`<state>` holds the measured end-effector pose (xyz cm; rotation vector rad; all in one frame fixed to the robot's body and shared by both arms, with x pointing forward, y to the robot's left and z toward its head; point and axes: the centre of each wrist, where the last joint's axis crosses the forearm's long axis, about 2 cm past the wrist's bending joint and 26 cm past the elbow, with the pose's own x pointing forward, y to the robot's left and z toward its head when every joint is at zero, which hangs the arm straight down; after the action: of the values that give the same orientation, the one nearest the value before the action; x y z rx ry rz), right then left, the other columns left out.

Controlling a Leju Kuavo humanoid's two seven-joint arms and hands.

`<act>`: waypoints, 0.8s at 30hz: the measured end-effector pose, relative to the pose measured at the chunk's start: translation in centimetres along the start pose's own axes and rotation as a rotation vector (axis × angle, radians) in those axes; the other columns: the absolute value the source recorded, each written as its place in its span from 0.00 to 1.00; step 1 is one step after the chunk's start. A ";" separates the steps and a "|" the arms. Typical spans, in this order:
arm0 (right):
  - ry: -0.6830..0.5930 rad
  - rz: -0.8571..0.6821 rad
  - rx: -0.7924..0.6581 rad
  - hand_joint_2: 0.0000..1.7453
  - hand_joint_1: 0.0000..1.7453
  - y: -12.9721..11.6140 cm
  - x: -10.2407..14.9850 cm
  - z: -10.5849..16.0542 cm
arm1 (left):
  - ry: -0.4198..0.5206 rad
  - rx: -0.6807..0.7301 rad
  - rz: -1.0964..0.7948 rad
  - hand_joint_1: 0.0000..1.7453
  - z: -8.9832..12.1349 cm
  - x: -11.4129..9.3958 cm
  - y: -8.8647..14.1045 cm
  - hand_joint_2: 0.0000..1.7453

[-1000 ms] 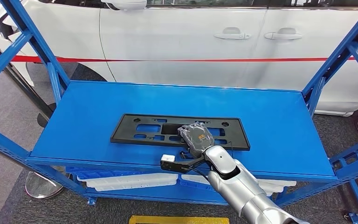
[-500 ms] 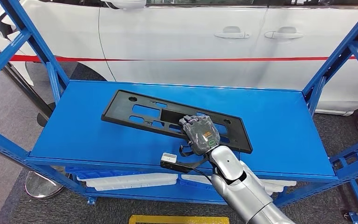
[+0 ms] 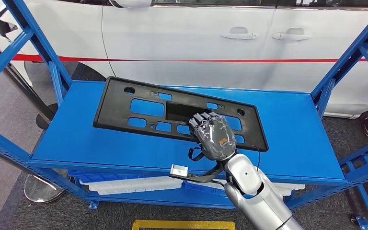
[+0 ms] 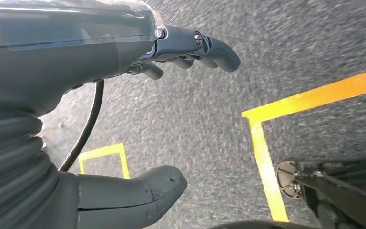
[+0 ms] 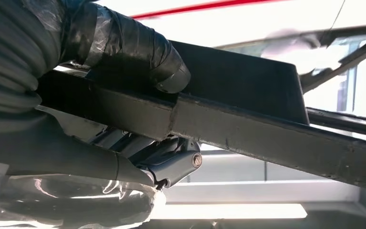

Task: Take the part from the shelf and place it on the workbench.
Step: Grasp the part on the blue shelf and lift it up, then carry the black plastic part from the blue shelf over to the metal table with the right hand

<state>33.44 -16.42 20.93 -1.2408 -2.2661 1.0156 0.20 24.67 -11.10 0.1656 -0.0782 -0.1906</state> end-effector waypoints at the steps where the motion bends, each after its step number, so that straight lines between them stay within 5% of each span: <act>1: -0.001 0.007 -0.010 1.00 1.00 -0.2 -0.2 0.1 | -0.006 0.001 -0.003 0.00 0.0 0.0 0.0 1.00; 24: -0.047 -0.010 -0.041 1.00 1.00 -2.2 -1.0 3.4 | 0.051 0.015 -0.105 0.00 0.2 -1.3 -0.6 1.00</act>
<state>30.69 -19.42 20.27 -1.2333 -2.3371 1.0093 -1.16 24.29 -11.09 0.1892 -0.0205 -0.2901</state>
